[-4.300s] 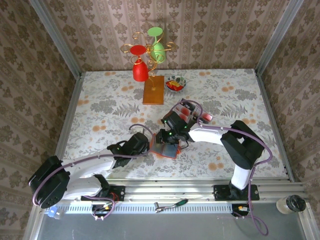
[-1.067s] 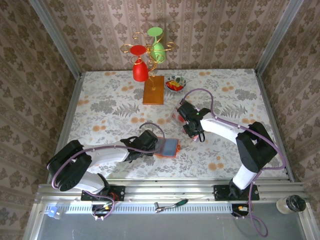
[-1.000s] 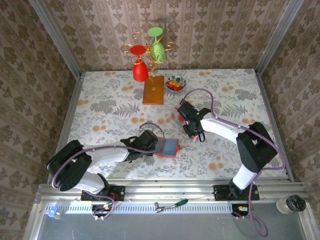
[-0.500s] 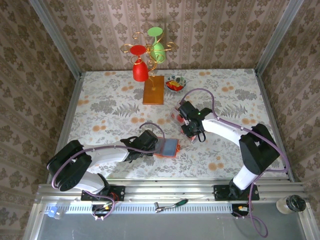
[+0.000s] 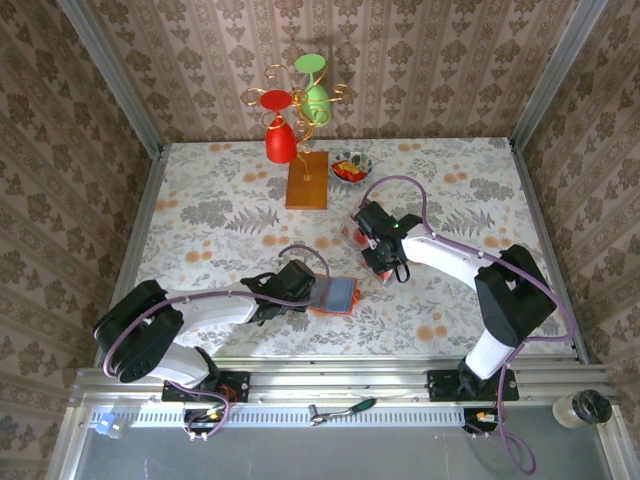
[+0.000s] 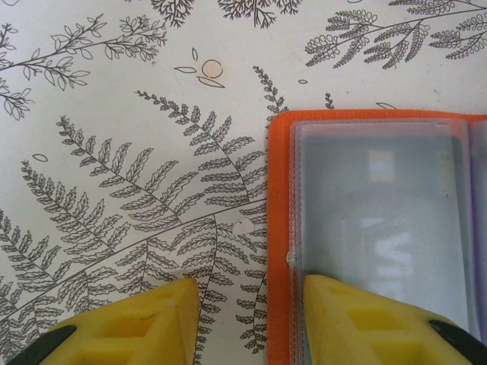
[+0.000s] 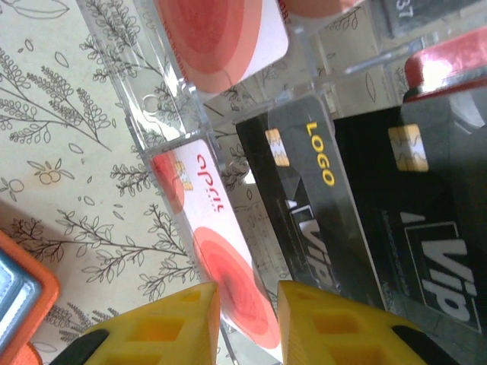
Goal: Put the credit cards into the card holder
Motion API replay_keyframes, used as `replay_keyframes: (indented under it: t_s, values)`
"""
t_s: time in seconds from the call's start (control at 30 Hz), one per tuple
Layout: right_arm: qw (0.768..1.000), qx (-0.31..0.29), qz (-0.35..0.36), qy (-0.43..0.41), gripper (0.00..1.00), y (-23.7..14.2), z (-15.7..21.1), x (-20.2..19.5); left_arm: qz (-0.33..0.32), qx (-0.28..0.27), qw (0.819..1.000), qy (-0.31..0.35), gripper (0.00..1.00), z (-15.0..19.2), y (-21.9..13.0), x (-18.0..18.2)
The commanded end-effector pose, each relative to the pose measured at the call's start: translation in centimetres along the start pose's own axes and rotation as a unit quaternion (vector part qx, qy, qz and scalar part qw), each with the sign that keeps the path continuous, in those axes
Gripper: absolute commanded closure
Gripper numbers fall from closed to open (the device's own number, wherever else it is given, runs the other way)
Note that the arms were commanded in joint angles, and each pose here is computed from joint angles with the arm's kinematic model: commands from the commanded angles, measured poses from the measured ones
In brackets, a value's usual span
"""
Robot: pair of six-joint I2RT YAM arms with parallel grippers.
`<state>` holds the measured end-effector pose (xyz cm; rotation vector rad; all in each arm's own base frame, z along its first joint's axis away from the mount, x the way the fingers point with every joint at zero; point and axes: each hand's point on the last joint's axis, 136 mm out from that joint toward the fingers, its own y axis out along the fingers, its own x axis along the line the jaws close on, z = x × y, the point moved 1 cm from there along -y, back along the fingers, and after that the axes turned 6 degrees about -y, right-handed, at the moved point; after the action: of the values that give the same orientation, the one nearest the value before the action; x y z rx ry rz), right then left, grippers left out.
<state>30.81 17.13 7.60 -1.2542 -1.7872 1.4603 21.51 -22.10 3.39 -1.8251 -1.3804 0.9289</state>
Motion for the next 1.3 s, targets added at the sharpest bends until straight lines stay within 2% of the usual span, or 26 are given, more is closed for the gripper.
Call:
replay_keyframes:
  t_s: [0.0,0.57,0.73,1.03,1.27]
  values:
    - [1.000,0.005,0.015,-0.008,0.72,0.2,-0.2,-0.4,-0.003,-0.006,1.000,-0.001,0.58,-0.5,-0.3,-0.3]
    - [0.999,0.025,0.030,-0.038,0.73,1.1,0.3,0.0,0.000,-0.005,1.000,-0.002,0.58,-0.5,-0.2,-0.5]
    - [0.999,0.012,0.015,-0.036,0.79,0.3,-0.1,0.4,-0.002,-0.005,1.000,-0.003,0.58,-0.4,-0.2,-0.4]
    - [0.999,0.011,0.006,-0.042,0.99,-0.4,-0.4,0.3,-0.002,-0.005,1.000,-0.004,0.58,-0.3,-0.2,-0.3]
    - [0.999,0.009,-0.006,-0.043,1.00,-0.8,-0.4,0.5,0.000,-0.005,1.000,-0.003,0.58,-0.3,-0.3,-0.3]
